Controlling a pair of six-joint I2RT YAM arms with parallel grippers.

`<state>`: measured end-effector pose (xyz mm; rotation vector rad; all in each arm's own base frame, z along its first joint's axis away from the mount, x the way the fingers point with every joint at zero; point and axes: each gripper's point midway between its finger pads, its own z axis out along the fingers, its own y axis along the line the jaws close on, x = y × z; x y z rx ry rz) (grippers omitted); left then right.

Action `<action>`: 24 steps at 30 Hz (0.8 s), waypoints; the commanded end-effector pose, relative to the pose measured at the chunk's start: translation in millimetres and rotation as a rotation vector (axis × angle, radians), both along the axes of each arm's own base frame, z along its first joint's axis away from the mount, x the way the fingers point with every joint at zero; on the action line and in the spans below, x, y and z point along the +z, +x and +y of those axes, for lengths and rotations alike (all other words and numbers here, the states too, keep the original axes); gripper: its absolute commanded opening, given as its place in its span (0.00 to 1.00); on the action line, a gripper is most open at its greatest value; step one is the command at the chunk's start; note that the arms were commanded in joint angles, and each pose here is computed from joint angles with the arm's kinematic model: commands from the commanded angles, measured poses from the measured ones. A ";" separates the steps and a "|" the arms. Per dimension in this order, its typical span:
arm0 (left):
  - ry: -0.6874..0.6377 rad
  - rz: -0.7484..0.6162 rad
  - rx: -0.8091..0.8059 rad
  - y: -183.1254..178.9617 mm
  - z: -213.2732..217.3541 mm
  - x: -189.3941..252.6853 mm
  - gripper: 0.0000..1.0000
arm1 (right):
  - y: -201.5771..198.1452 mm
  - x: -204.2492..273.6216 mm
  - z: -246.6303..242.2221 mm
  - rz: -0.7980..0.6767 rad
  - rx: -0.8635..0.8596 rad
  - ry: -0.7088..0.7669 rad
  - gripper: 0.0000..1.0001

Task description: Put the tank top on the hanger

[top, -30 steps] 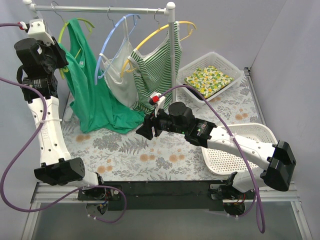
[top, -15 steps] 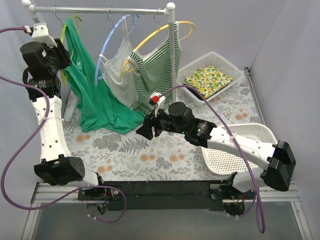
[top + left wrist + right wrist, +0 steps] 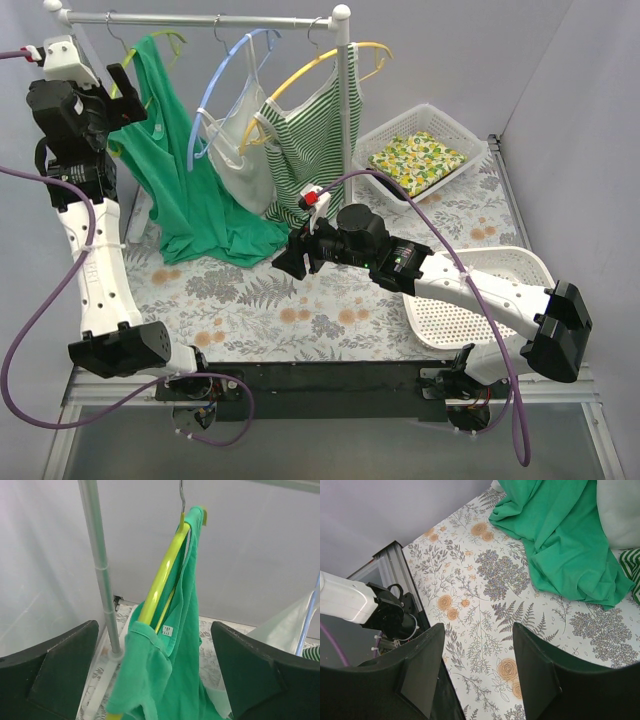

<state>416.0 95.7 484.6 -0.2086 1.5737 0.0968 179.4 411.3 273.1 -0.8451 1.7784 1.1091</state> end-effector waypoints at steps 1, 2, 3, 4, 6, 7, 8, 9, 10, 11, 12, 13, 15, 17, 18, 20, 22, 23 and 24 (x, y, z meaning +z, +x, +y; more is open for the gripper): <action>0.015 -0.167 0.028 -43.6 -6.1 66.0 0.98 | 2.7 5.0 2.6 -0.014 -0.005 0.028 0.65; 0.008 -0.181 0.014 -48.1 -10.3 70.8 0.98 | 2.6 4.7 2.5 -0.013 -0.005 0.026 0.65; 0.001 -0.191 -0.006 -50.7 -15.1 74.0 0.98 | 2.0 4.7 2.7 -0.013 -0.003 0.026 0.65; -0.020 -0.203 -0.072 -52.0 -28.2 77.4 0.98 | 2.5 5.6 2.5 -0.015 -0.006 0.029 0.65; -0.044 -0.218 -0.154 -57.3 -45.1 82.2 0.98 | 3.4 6.2 0.4 -0.020 -0.016 0.028 0.65; -0.054 -0.224 -0.236 -59.9 -60.5 84.5 0.98 | 4.0 6.1 -0.2 -0.020 -0.021 0.028 0.65; -0.091 -0.229 -0.288 -62.1 -71.0 85.7 0.98 | 4.0 9.2 -1.9 -0.026 -0.025 0.034 0.66; -0.103 -0.242 -0.331 -69.3 -80.4 90.4 0.98 | 5.9 8.8 -3.7 -0.032 -0.038 0.031 0.66; -0.113 -0.246 -0.376 -71.4 -89.3 90.5 0.98 | 7.3 7.9 -6.2 -0.034 -0.050 0.030 0.66; -0.145 -0.246 -0.476 -78.0 -108.7 91.8 0.98 | 7.1 10.4 -8.6 -0.041 -0.057 0.035 0.66; -0.147 -0.263 -0.521 -88.3 -119.8 96.9 0.98 | 10.3 11.9 -11.8 -0.047 -0.079 0.037 0.66; -0.152 -0.272 -0.561 -91.9 -128.7 99.2 0.98 | 10.8 8.4 -14.2 -0.049 -0.089 0.029 0.66; -0.179 -0.268 -0.659 -102.1 -156.2 100.6 0.98 | 17.0 13.6 -22.8 -0.070 -0.139 0.035 0.67; -0.192 -0.252 -0.776 -111.2 -194.6 98.2 0.98 | 19.4 16.4 -33.2 -0.099 -0.173 0.033 0.68; -0.196 -0.248 -0.790 -110.7 -206.5 96.1 0.98 | 26.9 17.2 -41.2 -0.114 -0.227 0.027 0.68; -0.214 -0.211 -0.905 -117.3 -249.5 85.9 0.98 | 30.1 25.0 -58.8 -0.146 -0.285 0.032 0.70; -0.210 -0.159 -0.946 -118.9 -288.0 67.5 0.98 | 37.4 32.1 -77.6 -0.164 -0.374 0.038 0.71; -0.203 -0.148 -0.946 -120.6 -298.5 61.5 0.98 | 34.4 45.0 -92.1 -0.169 -0.408 0.071 0.71; -0.204 -0.108 -0.902 -112.6 -305.0 42.6 0.98 | 39.3 42.2 -106.8 -0.168 -0.476 0.068 0.72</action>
